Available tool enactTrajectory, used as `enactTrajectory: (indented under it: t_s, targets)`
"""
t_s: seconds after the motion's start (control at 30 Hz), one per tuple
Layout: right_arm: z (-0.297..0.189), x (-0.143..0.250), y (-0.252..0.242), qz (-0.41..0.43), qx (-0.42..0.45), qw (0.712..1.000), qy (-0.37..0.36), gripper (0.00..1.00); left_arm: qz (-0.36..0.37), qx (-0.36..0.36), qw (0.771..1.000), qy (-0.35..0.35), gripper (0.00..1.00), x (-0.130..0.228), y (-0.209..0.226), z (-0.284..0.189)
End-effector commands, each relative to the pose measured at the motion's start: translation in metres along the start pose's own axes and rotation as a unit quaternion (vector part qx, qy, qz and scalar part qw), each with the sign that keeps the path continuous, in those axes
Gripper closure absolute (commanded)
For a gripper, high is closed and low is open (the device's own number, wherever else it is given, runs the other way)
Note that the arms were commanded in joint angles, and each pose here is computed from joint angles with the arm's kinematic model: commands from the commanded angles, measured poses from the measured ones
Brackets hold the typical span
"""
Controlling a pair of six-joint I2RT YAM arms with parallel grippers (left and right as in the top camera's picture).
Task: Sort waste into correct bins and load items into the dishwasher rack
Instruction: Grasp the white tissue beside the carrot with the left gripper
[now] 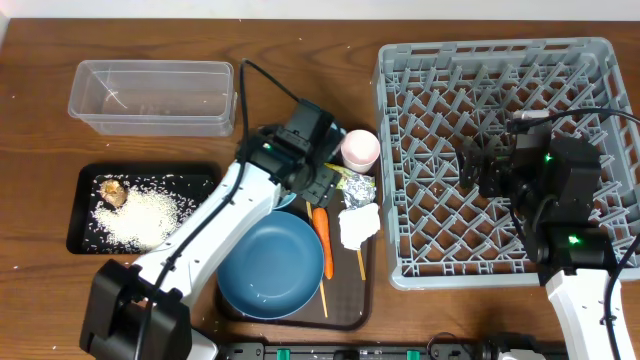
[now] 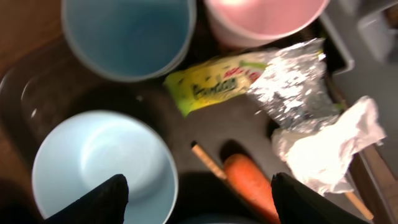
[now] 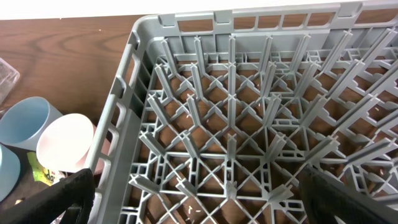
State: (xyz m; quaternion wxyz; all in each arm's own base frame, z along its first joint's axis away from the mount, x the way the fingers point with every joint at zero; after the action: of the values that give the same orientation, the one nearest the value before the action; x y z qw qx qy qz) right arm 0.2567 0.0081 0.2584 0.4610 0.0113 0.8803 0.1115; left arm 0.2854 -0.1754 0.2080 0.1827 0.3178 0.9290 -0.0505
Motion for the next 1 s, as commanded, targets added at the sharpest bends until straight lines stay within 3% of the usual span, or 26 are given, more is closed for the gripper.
enactTrajectory:
  t_s: [0.0,0.2,0.37,0.53,0.97]
  targets:
    - [-0.002,-0.005,0.003,-0.009,-0.002,1.0,-0.004,0.01,0.018,-0.002,1.0,-0.015,0.24,-0.007,-0.005,-0.005]
    - [-0.002,-0.005,0.003,-0.009,-0.002,1.0,-0.003,0.01,0.037,0.011,0.999,-0.007,0.19,-0.007,-0.02,0.001]
    - [-0.002,-0.004,0.003,-0.008,-0.002,1.0,-0.001,0.01,0.111,0.073,0.991,0.023,0.15,-0.001,-0.049,0.015]
    - [-0.002,-0.004,0.002,-0.008,-0.001,1.0,0.0,0.01,0.146,0.085,0.984,0.055,0.04,0.005,-0.068,0.032]
    - [-0.002,-0.004,0.003,-0.008,-0.002,1.0,0.001,0.01,0.189,0.094,0.975,0.073,0.04,0.007,-0.081,0.059]
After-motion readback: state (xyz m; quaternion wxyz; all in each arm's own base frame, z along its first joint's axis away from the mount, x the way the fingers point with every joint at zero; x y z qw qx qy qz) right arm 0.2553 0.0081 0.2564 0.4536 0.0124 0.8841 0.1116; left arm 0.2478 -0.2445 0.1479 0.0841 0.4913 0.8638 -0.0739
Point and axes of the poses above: each gripper's point midway between its finger pads, its own z axis out along the fingers, its own y axis along the line the jaws close on, x = y × z, the point moved 10 cm from there along -z, back along the fingers, and after that the axes turned 4 degrees about z, right-handed, at the moved point
